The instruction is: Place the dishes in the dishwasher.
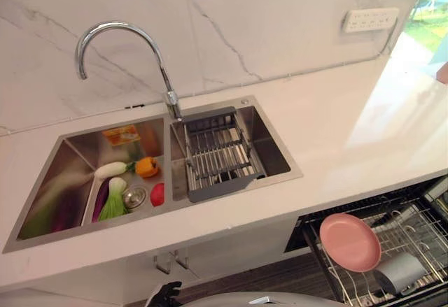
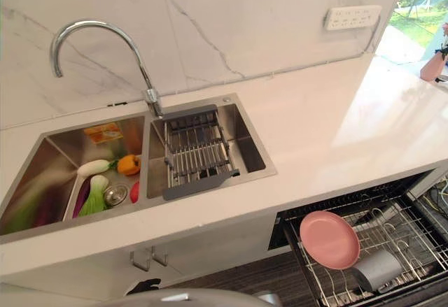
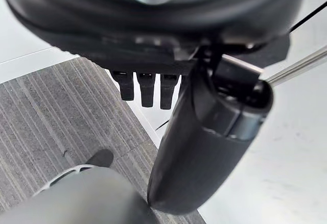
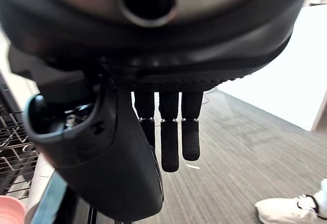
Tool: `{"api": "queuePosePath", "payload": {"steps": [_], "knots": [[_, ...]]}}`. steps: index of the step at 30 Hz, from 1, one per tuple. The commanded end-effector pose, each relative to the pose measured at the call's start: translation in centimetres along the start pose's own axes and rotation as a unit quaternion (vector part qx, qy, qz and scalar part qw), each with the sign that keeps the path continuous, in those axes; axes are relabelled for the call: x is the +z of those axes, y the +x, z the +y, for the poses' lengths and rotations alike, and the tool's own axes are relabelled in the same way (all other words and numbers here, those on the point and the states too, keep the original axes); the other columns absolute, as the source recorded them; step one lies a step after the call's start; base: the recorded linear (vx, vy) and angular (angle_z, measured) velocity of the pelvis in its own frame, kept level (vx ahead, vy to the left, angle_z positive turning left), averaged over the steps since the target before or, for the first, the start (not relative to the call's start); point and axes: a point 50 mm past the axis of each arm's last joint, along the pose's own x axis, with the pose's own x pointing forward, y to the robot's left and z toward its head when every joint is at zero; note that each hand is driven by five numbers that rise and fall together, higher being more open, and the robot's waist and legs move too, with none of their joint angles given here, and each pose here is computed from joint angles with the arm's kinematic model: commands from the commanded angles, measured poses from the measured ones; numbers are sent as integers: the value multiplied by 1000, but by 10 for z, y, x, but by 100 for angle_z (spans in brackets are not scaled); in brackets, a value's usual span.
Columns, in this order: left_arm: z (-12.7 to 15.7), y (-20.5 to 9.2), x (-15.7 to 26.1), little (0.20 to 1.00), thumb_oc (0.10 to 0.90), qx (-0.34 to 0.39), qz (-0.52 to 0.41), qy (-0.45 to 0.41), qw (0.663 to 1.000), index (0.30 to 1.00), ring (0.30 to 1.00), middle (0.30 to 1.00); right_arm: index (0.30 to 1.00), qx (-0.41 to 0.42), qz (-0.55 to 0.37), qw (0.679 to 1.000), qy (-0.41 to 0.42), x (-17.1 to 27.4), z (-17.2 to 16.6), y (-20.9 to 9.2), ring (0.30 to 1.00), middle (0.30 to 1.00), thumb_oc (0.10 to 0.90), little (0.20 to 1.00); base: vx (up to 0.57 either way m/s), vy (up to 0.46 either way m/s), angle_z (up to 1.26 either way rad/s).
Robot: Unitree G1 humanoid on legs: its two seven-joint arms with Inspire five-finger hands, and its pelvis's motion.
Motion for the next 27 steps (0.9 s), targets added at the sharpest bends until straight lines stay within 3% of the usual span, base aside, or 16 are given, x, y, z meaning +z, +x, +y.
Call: {"api": "queuePosePath", "payload": {"steps": [1,4,6,7,8,9,10,11,16,17,22,27], "knots": [[-8,5,18,900,800,-27,-20,45,998,900,900,900,300,-36,-230,970,73,133,-27,-13,300,300,400,300,-46,5,10],[-11,6,22,900,800,-41,-27,55,997,900,900,900,300,-28,-286,955,68,178,-29,-25,300,300,400,300,-24,7,17],[-10,6,22,900,800,-41,-28,54,997,900,900,900,300,-28,-288,955,69,179,-29,-25,300,300,400,300,-6,6,20],[-10,6,25,900,800,-47,-30,13,998,900,900,900,300,-29,-328,942,69,204,-34,-37,300,300,400,300,-102,6,26],[-8,7,29,900,800,-45,-33,-44,997,900,900,900,300,19,-335,942,-26,135,-3,-10,300,300,400,300,-122,15,29],[-11,7,31,900,800,-56,-32,-67,996,900,900,900,300,66,-261,960,73,112,17,-1,300,300,400,300,-86,9,48],[-11,7,31,900,800,-56,-32,-67,996,900,900,900,300,66,-262,960,73,112,17,0,300,300,400,300,-38,-1,67],[-12,7,32,900,800,-50,-33,-63,996,900,900,900,300,66,-342,936,58,141,13,-15,300,300,400,300,-23,-39,59],[-2,8,27,900,800,-64,-32,-56,996,900,900,900,300,118,-374,917,75,163,14,-21,300,300,400,300,-11,-27,22],[-1,8,26,900,800,-58,-29,-58,996,900,900,900,900,119,-379,915,78,167,14,-22,900,900,800,900,-7,-3,9],[-1,8,23,900,800,-61,-16,-65,996,900,900,900,900,144,-375,912,88,170,19,-27,900,900,800,900,-8,0,6],[-5,8,20,900,800,-68,-3,-80,994,900,900,900,900,193,-305,931,61,127,48,-23,900,900,800,900,-4,8,14]]}}
